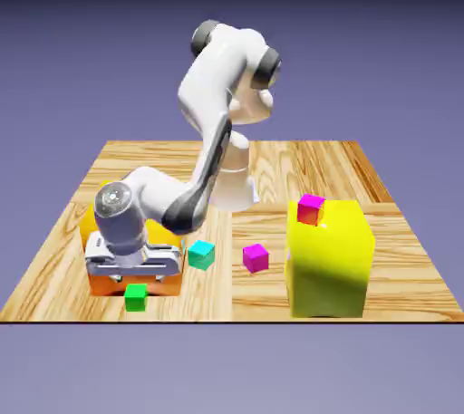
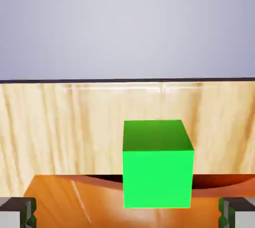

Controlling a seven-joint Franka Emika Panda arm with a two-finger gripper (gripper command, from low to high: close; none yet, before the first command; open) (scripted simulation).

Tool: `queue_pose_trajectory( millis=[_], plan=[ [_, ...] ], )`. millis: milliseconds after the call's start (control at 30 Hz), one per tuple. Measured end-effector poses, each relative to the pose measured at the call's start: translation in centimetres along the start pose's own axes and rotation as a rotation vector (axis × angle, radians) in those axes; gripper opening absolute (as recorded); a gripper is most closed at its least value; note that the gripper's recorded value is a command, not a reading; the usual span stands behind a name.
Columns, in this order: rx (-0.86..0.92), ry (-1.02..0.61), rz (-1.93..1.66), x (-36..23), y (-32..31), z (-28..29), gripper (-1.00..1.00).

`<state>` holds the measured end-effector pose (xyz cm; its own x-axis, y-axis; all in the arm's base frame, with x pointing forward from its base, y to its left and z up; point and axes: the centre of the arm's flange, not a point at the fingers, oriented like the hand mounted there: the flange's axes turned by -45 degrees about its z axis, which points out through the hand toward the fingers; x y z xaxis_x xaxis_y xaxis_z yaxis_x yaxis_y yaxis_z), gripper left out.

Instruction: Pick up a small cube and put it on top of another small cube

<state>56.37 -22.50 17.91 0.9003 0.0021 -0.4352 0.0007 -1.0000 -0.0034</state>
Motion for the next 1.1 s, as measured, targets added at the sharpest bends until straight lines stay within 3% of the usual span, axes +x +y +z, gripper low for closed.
queue_pose_trajectory(
  millis=[100, 200, 233, 300, 400, 533, 833, 1100],
  plan=[
    [-0.006, -0.029, -0.004, 0.4, 0.4, 0.4, 0.00],
    [-0.006, -0.029, -0.004, 1.1, 0.4, 7.0, 0.00],
    [-0.006, -0.029, -0.004, 1.1, 0.4, 7.2, -1.00],
    [-0.006, -0.029, -0.004, 1.1, 0.4, 7.2, -1.00],
    [-0.004, -0.028, -0.004, 0.4, 0.4, 0.7, -1.00],
    [0.015, -0.024, -0.150, 0.1, -6.1, -1.0, -1.00],
    [-0.160, 0.008, -0.476, -5.3, -15.1, -3.2, -1.00],
    [-0.348, -0.002, -0.743, -11.8, -18.2, -0.9, -1.00]
  ],
)
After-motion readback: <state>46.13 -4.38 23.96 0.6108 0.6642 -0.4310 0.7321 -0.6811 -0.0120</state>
